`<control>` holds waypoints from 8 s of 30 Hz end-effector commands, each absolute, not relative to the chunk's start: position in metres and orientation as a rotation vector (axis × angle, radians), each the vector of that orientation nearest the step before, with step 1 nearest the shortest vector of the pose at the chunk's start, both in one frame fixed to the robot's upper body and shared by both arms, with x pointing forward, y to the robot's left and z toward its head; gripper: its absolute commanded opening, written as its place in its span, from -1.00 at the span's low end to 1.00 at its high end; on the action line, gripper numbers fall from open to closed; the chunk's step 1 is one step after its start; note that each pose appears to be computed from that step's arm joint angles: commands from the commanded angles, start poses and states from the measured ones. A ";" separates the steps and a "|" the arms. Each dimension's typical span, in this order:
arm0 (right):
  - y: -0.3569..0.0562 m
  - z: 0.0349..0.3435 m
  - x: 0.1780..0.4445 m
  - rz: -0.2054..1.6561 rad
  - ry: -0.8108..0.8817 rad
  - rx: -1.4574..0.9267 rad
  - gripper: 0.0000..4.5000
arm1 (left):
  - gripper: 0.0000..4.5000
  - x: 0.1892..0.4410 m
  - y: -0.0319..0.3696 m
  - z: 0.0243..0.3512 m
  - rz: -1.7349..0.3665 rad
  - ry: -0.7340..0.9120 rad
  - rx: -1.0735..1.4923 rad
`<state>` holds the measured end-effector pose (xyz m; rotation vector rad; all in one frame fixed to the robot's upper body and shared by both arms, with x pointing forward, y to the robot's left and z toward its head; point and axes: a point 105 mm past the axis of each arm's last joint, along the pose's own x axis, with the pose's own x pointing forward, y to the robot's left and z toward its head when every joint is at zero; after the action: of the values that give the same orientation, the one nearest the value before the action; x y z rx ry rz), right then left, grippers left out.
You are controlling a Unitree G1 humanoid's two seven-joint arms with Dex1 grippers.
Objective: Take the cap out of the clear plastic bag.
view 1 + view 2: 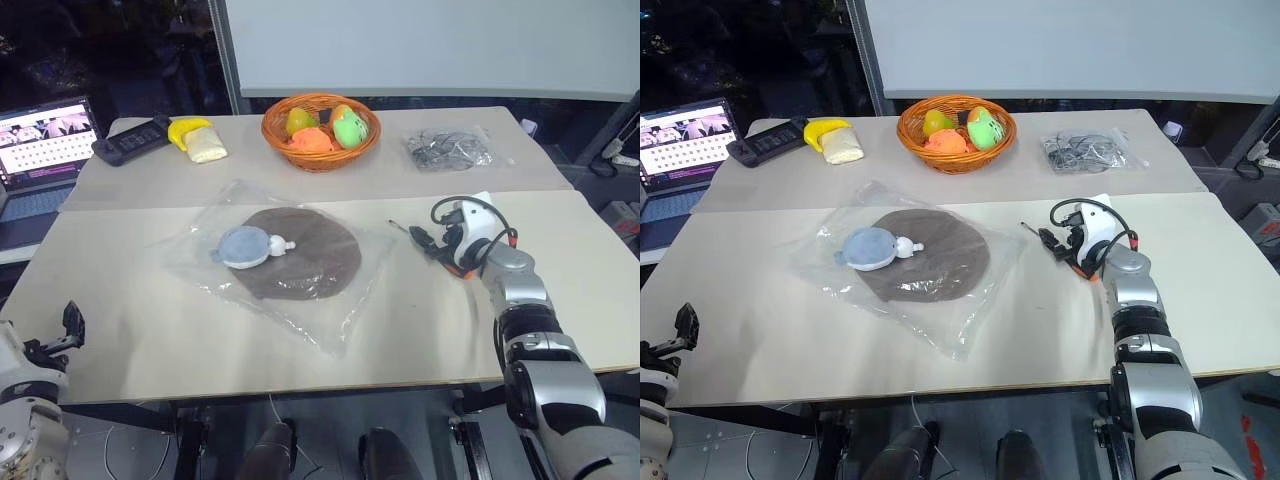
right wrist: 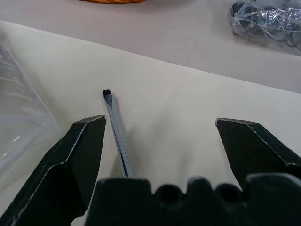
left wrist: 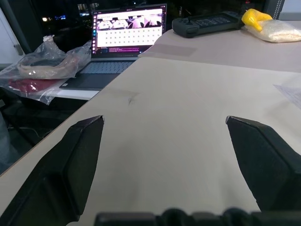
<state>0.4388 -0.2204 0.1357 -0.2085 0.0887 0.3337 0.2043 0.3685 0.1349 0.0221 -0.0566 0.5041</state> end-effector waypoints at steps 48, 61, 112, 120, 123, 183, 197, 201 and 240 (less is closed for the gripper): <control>-0.229 0.161 0.420 0.552 0.415 -0.508 1.00 | 0.99 0.215 0.161 0.217 -0.816 0.057 0.175; -0.257 0.124 0.404 0.499 0.600 -0.484 1.00 | 0.99 0.215 0.161 0.192 -0.867 0.132 0.232; -0.241 0.174 0.476 -0.011 0.301 -0.703 -0.11 | 1.00 0.220 0.143 0.161 -0.816 0.122 0.212; -0.240 0.183 0.478 0.008 0.261 -0.726 0.98 | 1.00 0.217 0.141 0.158 -0.807 0.124 0.198; -0.222 0.199 0.481 0.100 0.203 -0.665 0.98 | 1.00 0.216 0.142 0.158 -0.807 0.126 0.197; 0.131 0.141 0.372 1.211 0.014 -0.531 -0.86 | 1.00 0.214 0.186 0.165 -0.519 0.108 0.149; 0.128 0.176 0.380 1.214 -0.030 -0.385 -0.98 | 1.00 0.216 0.187 0.164 -0.513 0.103 0.150; 0.121 0.213 0.387 1.206 -0.094 -0.259 -0.98 | 1.00 0.217 0.186 0.164 -0.514 0.105 0.149; -0.209 0.142 0.477 -0.090 0.307 -0.338 -0.01 | 1.00 0.228 0.183 0.163 -0.541 0.097 0.151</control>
<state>0.4743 -0.2079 0.1311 -0.3917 0.3283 -0.0726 0.2277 0.1843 0.1583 0.1236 0.1119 -0.5334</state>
